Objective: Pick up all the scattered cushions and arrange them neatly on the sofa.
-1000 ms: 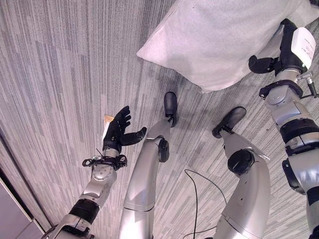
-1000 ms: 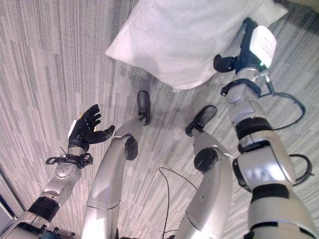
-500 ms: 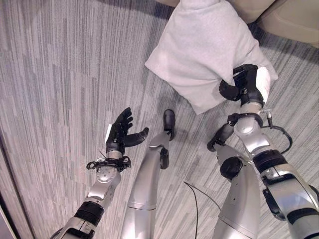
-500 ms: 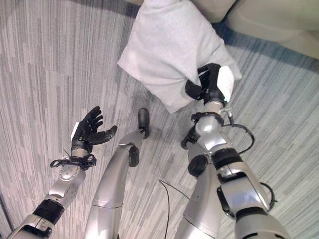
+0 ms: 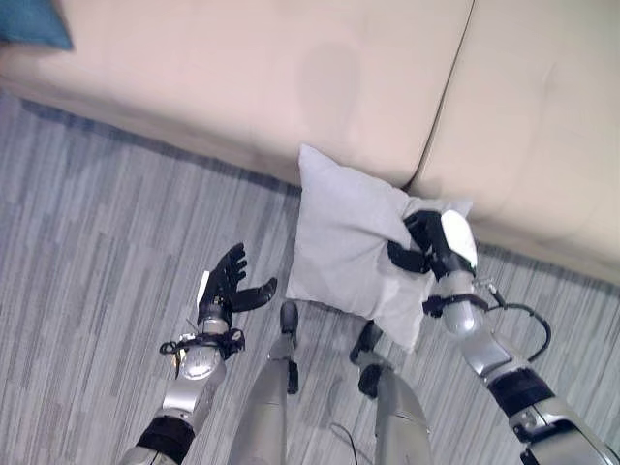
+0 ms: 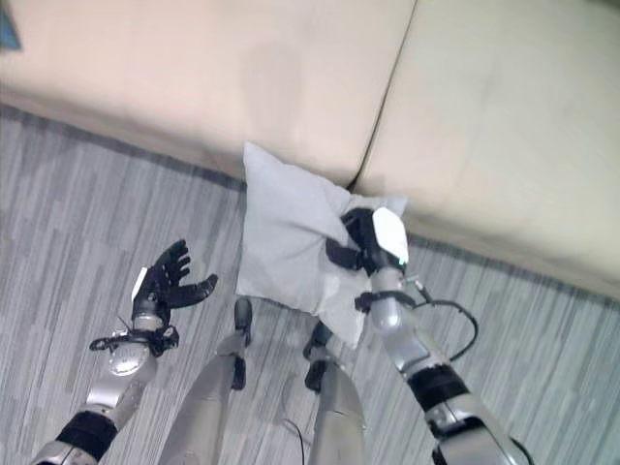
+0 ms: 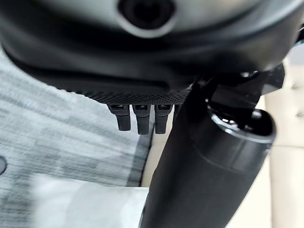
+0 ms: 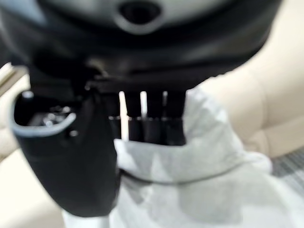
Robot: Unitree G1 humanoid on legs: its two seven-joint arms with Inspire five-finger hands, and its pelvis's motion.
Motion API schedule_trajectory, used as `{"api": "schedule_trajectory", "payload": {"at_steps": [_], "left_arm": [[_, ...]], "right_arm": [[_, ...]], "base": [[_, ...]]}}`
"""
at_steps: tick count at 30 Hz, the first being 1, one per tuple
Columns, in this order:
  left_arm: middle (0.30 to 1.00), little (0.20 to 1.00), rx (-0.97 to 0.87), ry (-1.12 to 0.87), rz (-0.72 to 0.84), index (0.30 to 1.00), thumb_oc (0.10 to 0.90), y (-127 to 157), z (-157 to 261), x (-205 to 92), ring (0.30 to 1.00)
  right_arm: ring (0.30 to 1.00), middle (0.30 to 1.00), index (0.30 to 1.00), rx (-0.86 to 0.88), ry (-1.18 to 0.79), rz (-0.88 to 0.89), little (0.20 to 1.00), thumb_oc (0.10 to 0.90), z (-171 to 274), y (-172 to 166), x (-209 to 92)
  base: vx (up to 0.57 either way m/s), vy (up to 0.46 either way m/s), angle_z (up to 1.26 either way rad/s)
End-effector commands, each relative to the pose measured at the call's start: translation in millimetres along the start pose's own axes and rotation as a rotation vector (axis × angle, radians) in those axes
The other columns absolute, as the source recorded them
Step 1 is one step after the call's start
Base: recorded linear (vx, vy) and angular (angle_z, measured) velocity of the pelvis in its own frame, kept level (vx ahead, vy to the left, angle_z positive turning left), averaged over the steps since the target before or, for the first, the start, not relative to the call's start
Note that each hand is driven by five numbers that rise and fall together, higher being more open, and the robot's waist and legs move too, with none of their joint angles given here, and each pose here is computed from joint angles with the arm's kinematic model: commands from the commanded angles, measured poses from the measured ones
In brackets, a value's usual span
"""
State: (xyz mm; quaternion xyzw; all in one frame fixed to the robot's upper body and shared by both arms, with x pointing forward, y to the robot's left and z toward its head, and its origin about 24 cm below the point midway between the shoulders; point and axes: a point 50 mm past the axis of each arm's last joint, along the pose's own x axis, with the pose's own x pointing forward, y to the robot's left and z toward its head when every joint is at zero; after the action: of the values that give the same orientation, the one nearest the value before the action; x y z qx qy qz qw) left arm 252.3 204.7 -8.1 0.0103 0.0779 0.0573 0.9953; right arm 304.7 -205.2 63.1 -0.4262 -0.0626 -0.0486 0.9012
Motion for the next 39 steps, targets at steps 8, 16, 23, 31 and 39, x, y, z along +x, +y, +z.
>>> {"api": "schedule_trajectory", "payload": {"at_steps": [8,16,23,31,39], "left_arm": [[0.900,0.900,0.085,0.017,0.075,0.900,0.800,33.7,-11.7,-18.7,0.900],[0.900,0.900,0.102,-0.014,0.153,0.900,0.800,51.1,-4.2,-21.8,0.900],[0.900,0.900,0.122,-0.033,0.137,0.900,0.800,57.0,2.9,-19.6,0.900],[0.900,0.900,0.006,-0.022,0.043,0.900,0.800,46.8,2.0,-15.4,0.900],[0.900,0.900,-0.123,-0.101,-0.035,0.900,0.800,32.7,20.7,-8.1,0.900]], "right_arm": [[0.300,0.300,0.300,0.023,-0.412,-0.220,0.300,0.400,61.1,-78.2,-3.5],[0.300,0.300,0.300,-0.015,-0.431,-0.252,0.300,0.400,61.5,-101.8,-6.1],[0.300,0.300,0.300,0.013,-0.560,-0.250,0.300,0.400,89.1,-120.8,-2.7],[0.300,0.300,0.300,0.178,-0.739,-0.217,0.300,0.400,124.1,-125.8,-11.5],[0.300,0.300,0.300,0.366,-0.890,-0.143,0.300,0.400,154.7,-117.4,-20.6]], "base": [[0.13,0.022,-0.07],[0.12,0.036,-0.13],[0.03,0.046,-0.14],[0.00,0.044,-0.08],[0.00,0.022,-0.01]]}}
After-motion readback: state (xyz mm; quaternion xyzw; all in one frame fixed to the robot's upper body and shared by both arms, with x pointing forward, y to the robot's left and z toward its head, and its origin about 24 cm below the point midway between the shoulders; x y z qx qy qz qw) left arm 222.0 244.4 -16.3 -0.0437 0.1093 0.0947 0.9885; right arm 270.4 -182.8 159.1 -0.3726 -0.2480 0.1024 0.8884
